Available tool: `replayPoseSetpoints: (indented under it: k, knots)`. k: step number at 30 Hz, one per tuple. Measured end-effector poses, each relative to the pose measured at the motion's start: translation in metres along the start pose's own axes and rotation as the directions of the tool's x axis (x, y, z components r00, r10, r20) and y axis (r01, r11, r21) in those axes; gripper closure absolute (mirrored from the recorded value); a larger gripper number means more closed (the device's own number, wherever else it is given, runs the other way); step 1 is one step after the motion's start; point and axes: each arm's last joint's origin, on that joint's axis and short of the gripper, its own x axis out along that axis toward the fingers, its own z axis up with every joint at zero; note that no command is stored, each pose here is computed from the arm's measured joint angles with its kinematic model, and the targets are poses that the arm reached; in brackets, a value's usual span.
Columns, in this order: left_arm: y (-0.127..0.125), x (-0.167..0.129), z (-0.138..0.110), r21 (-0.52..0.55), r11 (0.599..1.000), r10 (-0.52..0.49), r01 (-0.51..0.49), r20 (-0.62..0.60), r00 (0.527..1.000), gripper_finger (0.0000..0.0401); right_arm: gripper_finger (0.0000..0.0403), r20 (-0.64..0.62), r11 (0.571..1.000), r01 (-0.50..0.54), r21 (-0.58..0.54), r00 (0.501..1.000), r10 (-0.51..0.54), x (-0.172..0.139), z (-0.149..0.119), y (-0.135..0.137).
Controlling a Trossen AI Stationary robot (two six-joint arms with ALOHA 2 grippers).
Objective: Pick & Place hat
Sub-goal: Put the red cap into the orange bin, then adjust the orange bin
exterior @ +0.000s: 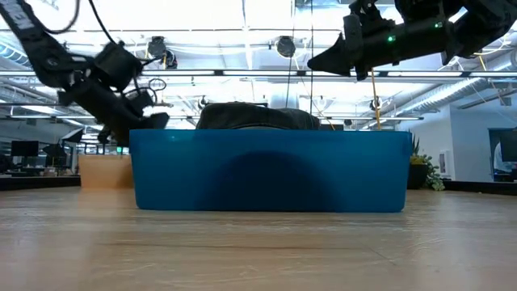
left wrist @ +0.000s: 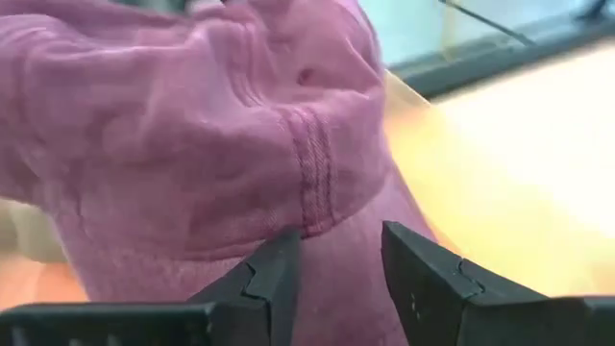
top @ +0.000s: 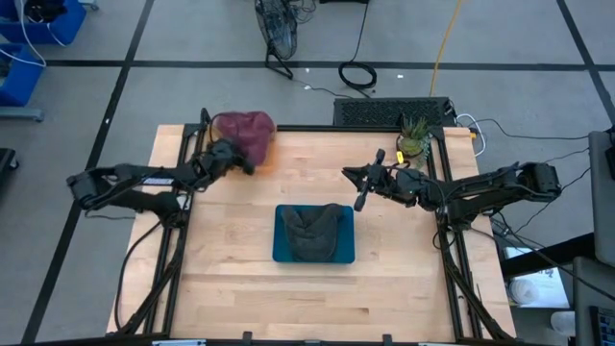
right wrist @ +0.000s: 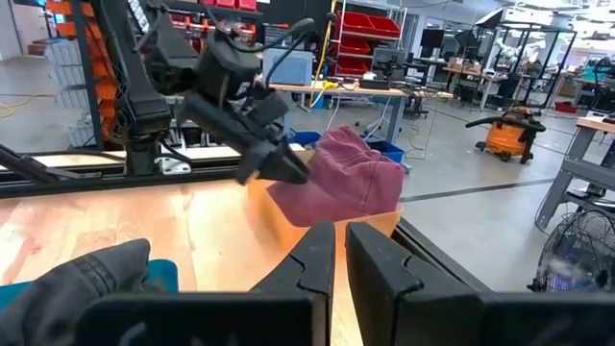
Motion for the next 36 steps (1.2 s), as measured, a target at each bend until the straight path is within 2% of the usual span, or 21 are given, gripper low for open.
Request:
replayPoseSetpoints:
  k: [4,8,10,14,17,22,28,31,34,36]
  knots:
    - [-0.002,-0.021,0.009,0.016,0.998,-0.068,0.067,0.043,0.997,0.0252,0.0385,0.011,1.0,0.001,0.002,1.0,-0.001,-0.001,0.002,-0.001]
    - [0.005,-0.034,0.013,0.011,1.0,0.001,-0.002,0.06,0.998,0.0252,0.0385,0.015,1.0,0.001,0.003,1.0,-0.001,-0.003,0.004,-0.001]
    - [0.006,-0.038,0.014,0.002,1.0,0.004,-0.004,0.067,0.998,0.0252,0.0385,0.015,1.0,0.001,0.003,1.0,-0.001,-0.003,0.005,-0.002]
    - [0.002,-0.042,0.02,-0.034,0.997,-0.062,0.066,0.117,0.991,0.0252,0.0385,0.011,1.0,0.001,0.001,1.0,-0.001,-0.003,0.004,-0.002]
    - [-0.008,-0.043,0.025,-0.032,0.983,-0.172,0.18,0.174,0.97,0.0252,0.0385,0.025,1.0,0.002,0.007,1.0,-0.002,-0.003,0.006,-0.002]
    - [-0.032,-0.041,0.027,0.022,0.936,-0.346,0.351,0.236,0.908,0.0252,0.0385,0.06,1.0,0.003,0.027,0.998,-0.005,-0.003,0.009,-0.002]
    - [-0.051,-0.029,0.021,0.102,0.902,-0.432,0.42,0.249,0.867,0.0252,0.0385,0.06,0.999,0.001,0.052,0.998,-0.004,-0.003,0.009,-0.002]
    - [-0.06,-0.021,0.026,0.118,0.882,-0.471,0.456,0.226,0.853,0.0252,0.0385,0.06,0.999,0.001,0.052,0.998,-0.004,-0.003,0.009,-0.002]
    - [-0.074,-0.012,0.033,0.15,0.876,-0.48,0.459,0.183,0.858,0.0252,0.0385,0.06,0.999,0.001,0.052,0.998,-0.004,-0.003,0.009,-0.002]
    - [-0.084,-0.004,0.032,0.188,0.885,-0.452,0.426,0.129,0.883,0.0252,0.0385,0.059,0.999,0.0,0.052,0.998,-0.003,-0.003,0.009,-0.002]
